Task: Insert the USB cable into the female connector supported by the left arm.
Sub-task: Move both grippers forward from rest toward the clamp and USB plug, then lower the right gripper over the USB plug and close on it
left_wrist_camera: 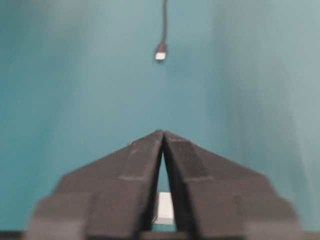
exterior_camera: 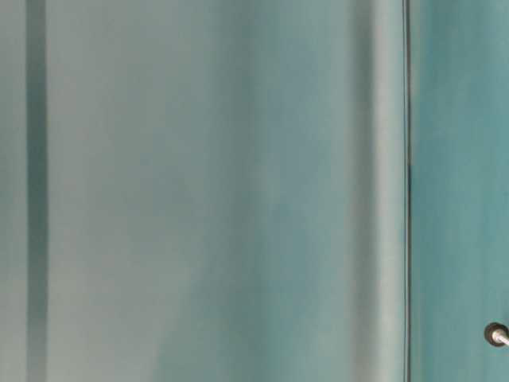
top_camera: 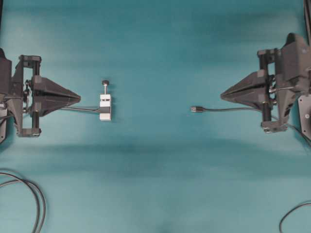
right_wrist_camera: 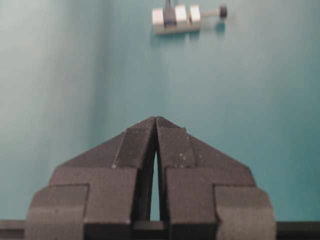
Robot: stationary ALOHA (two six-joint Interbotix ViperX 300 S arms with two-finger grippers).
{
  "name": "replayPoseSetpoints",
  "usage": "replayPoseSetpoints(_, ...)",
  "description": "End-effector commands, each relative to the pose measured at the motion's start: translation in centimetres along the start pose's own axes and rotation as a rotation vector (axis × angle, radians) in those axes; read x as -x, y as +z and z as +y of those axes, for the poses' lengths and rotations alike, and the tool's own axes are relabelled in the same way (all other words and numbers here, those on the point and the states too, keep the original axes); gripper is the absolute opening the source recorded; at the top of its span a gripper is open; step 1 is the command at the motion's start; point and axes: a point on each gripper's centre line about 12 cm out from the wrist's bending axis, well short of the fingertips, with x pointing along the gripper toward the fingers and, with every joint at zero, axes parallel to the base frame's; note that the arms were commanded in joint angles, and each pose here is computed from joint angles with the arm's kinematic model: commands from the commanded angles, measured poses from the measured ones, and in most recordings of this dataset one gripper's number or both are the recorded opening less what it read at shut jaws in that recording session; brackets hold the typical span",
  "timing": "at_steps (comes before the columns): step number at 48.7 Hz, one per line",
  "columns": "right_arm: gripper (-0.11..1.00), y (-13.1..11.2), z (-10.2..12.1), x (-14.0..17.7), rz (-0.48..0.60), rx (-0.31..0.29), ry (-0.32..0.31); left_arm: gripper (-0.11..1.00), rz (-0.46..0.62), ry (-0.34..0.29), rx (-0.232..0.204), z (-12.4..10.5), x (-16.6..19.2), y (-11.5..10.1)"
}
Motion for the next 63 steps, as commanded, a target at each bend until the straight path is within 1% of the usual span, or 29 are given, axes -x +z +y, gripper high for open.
replayPoseSetpoints(1,0.00,-0.2,-0.3,-0.6,0.014,0.002,-0.011,0.35,-0.009,0.014,0.001,0.4,-0.1,0.4)
replayPoseSetpoints(7,0.00,-1.1,-0.8,-0.9,0.045,-0.005,-0.029,0.73,0.005,0.018,0.001,0.5,-0.2,0.1)
replayPoseSetpoints(9,0.00,-1.2,-1.0,-0.8,0.044,-0.008,-0.036,0.82,0.011,0.018,-0.002,0.5,-0.3,0.0)
replayPoseSetpoints(10,0.00,-1.3,-1.1,-0.8,0.045,-0.009,-0.039,0.84,0.014,0.018,-0.003,0.5,-0.3,-0.1)
replayPoseSetpoints(15,0.01,-1.9,-1.5,-0.8,0.049,-0.017,-0.053,0.81,0.029,0.018,-0.011,0.5,-0.6,-0.5)
replayPoseSetpoints(18,0.08,-2.3,-1.6,-0.8,0.055,-0.020,-0.055,0.80,0.039,0.016,-0.019,0.4,-0.8,-0.9)
replayPoseSetpoints(21,0.22,-2.5,-1.6,-0.8,0.053,-0.020,-0.055,0.80,0.034,0.016,-0.030,0.4,-1.1,-1.0)
replayPoseSetpoints(25,0.45,-2.8,-1.6,-1.0,0.039,-0.019,-0.053,0.80,-0.010,0.020,-0.031,0.5,-1.2,-1.3)
replayPoseSetpoints(29,0.67,-3.2,-1.7,-1.4,0.027,-0.018,-0.053,0.79,-0.048,0.029,-0.020,0.7,-1.1,-1.9)
replayPoseSetpoints(31,0.75,-3.5,-1.7,-1.7,0.027,-0.017,-0.052,0.79,-0.045,0.033,-0.013,0.7,-1.1,-2.5)
replayPoseSetpoints(33,0.76,-4.0,-1.7,-1.9,0.032,-0.016,-0.051,0.79,-0.021,0.033,-0.010,0.7,-1.1,-3.1)
replayPoseSetpoints(38,0.71,-5.3,-1.9,-2.6,0.061,-0.019,-0.053,0.79,0.062,0.030,-0.013,0.7,-1.2,-4.4)
replayPoseSetpoints(45,0.71,-6.7,-2.0,-3.5,0.107,-0.023,-0.057,0.79,0.150,0.024,-0.035,0.6,-1.4,-5.3)
replayPoseSetpoints(52,0.70,-7.7,-2.1,-4.4,0.131,-0.026,-0.059,0.79,0.221,0.015,-0.075,0.6,-1.7,-6.0)
replayPoseSetpoints(57,0.70,-8.3,-2.2,-4.9,0.148,-0.031,-0.061,0.79,0.239,0.012,-0.094,0.6,-2.0,-6.0)
replayPoseSetpoints(63,0.70,-8.6,-2.3,-5.7,0.158,-0.048,-0.063,0.79,0.234,0.012,-0.096,0.6,-2.2,-5.8)
